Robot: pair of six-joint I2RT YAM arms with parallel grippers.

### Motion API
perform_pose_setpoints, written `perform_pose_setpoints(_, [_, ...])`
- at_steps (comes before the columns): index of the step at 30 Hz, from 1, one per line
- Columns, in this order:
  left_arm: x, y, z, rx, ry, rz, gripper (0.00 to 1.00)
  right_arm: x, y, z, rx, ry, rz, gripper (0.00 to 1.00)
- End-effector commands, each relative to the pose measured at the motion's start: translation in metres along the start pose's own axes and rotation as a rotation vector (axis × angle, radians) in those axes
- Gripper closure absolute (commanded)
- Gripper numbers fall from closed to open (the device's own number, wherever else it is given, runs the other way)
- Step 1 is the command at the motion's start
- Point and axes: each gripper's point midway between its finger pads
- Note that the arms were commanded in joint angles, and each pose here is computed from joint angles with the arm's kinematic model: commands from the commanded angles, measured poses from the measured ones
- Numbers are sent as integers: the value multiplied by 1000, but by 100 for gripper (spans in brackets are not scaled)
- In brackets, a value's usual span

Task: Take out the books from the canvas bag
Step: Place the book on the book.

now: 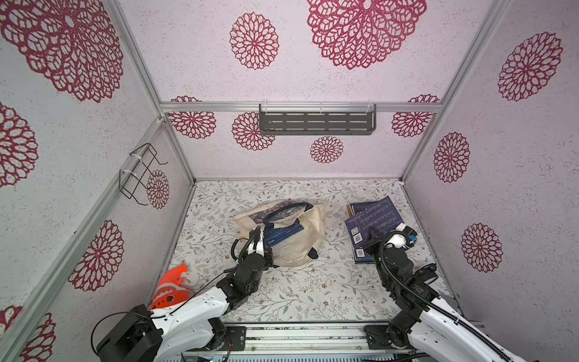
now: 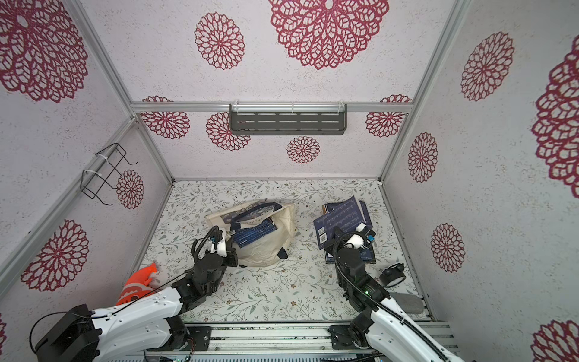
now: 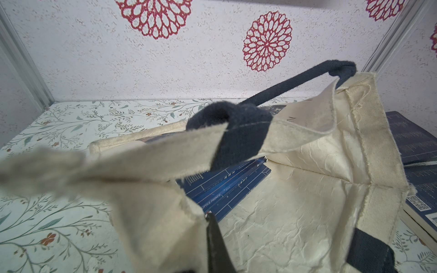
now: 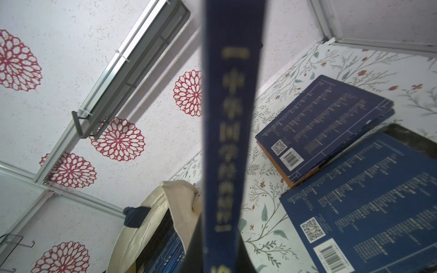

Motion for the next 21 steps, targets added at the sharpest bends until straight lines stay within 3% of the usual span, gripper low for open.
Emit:
perform_pose_setpoints(1, [-14, 2, 12, -24, 20, -36, 100, -12, 5, 17, -68, -51, -48, 100])
perform_pose_setpoints(21, [-16, 2, 12, -22, 22, -45, 100, -73, -9, -40, 38, -270, -181, 100])
Point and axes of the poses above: each gripper's point midway between its finger pads, its own y axis back along the fingers, its own x axis along the line the jaws close on, z = x × y, and after that the axes turned 13 degrees about y, right-handed
